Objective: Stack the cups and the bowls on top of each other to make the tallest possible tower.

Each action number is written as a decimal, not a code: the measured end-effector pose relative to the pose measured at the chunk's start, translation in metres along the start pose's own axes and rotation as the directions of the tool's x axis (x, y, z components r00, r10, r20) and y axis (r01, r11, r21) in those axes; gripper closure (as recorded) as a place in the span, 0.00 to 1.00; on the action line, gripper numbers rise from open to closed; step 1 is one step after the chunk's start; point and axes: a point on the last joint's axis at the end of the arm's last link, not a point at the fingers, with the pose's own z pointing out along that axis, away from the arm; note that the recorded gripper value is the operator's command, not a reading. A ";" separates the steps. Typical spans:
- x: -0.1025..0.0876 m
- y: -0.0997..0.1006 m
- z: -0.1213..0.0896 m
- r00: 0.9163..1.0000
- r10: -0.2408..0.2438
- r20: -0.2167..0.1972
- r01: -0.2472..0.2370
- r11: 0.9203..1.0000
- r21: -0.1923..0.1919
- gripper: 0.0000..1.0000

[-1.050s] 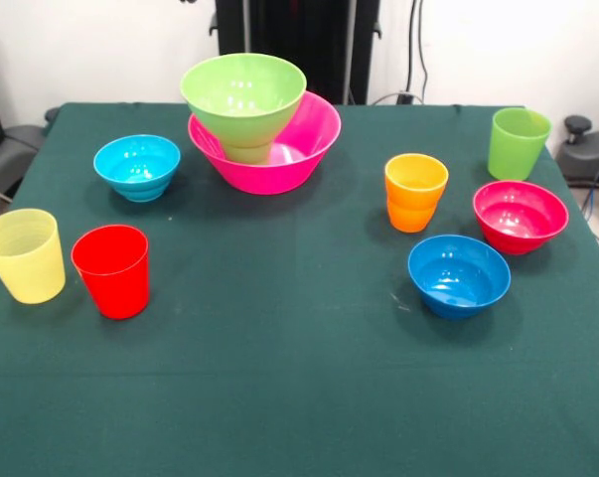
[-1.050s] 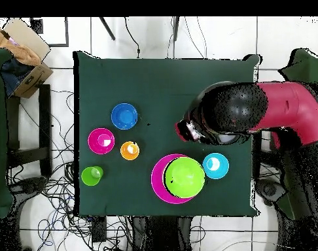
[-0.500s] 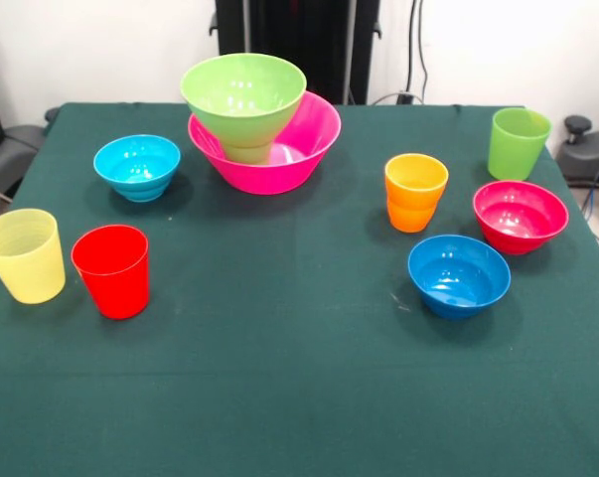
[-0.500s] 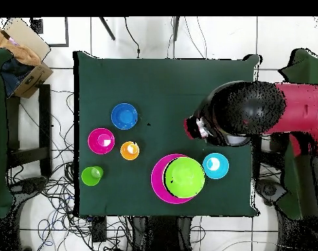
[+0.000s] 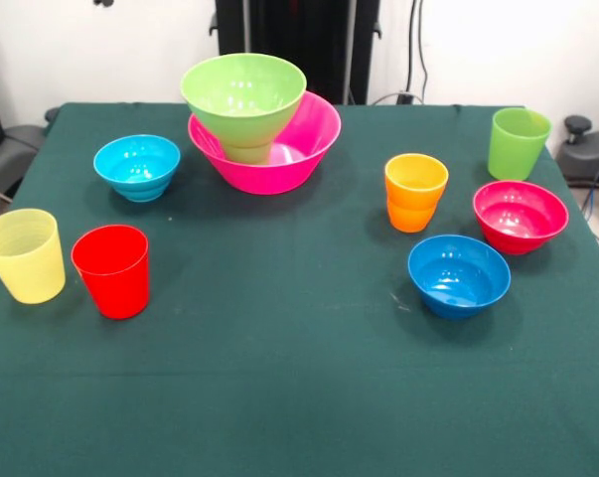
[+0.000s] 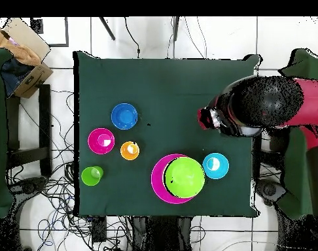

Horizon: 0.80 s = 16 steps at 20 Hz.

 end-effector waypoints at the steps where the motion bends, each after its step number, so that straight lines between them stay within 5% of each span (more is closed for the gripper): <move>1: 0.000 -0.002 0.002 1.000 0.002 0.002 -0.002 1.000 -0.001 0.00; 16: -0.011 -0.046 0.059 0.998 0.034 0.061 -0.032 0.999 -0.031 0.00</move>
